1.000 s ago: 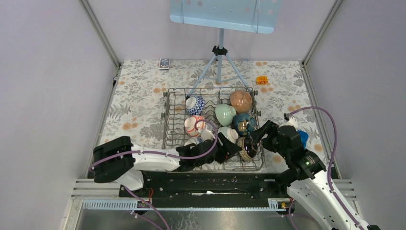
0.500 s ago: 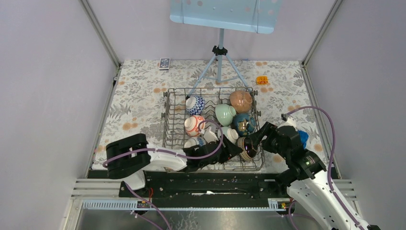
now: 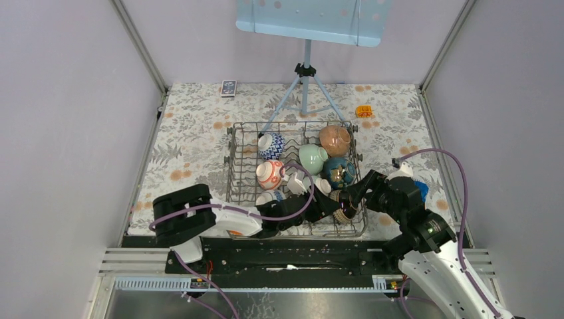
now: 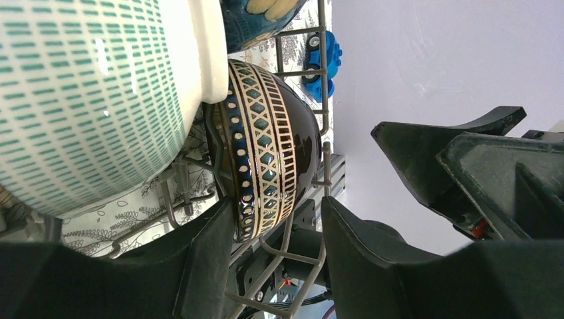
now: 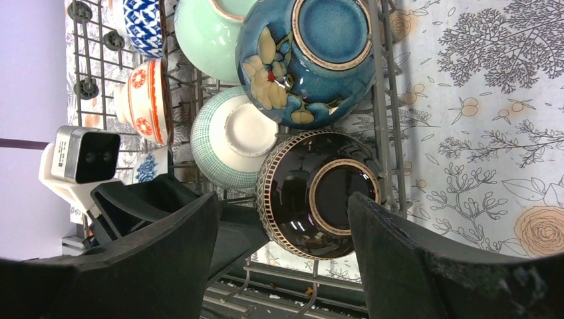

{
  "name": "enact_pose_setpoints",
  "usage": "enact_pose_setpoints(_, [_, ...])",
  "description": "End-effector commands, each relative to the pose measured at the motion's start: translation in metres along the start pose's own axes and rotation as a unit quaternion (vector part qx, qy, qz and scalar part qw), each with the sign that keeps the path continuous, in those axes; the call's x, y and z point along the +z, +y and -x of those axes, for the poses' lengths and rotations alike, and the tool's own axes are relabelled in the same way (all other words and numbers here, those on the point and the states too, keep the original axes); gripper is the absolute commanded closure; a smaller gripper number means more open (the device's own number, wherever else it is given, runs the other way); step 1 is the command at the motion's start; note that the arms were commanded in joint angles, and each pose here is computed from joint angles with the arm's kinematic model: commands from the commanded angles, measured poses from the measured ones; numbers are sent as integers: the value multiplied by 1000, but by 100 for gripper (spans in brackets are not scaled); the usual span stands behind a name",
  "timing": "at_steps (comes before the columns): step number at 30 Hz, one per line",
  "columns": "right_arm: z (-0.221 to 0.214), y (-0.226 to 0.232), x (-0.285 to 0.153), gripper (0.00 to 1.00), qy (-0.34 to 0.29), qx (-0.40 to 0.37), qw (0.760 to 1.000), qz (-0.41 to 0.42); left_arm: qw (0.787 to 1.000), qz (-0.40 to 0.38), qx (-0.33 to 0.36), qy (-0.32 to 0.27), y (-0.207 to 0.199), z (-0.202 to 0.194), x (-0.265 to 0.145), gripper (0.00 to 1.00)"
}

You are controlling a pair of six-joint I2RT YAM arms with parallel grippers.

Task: Unload the bowls from the dish rack
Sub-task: Pick up the bowl from the dish rack.

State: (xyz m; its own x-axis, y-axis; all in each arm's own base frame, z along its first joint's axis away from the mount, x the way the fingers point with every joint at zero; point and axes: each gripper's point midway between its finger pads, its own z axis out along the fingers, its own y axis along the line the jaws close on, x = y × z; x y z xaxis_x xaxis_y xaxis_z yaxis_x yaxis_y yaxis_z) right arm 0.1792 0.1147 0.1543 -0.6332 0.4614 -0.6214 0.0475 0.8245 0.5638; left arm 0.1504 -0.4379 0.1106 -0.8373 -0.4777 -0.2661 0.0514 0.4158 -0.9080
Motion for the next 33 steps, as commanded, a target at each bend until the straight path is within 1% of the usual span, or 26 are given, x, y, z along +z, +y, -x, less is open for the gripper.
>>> enact_pose_setpoints(1, [2, 9, -1, 23, -1, -11, 1000, 22, 998, -67, -5, -3, -35, 4, 4, 48])
enact_pose_setpoints(5, [2, 8, 0, 24, 2, -12, 1000, 17, 997, -77, -3, 1, -38, 3, 5, 52])
enact_pose_setpoints(16, [-2, 4, 3, 26, 5, -2, 1000, 9, 994, -107, -4, 16, -41, -3, 8, 55])
enact_pose_setpoints(23, [-12, -4, 8, 31, 20, 16, 1000, -7, 993, -117, -2, 19, -45, -3, 13, 62])
enact_pose_setpoints(33, [-10, -5, 5, 32, 14, 25, 1000, -11, 990, -136, 10, 22, -54, -5, 20, 67])
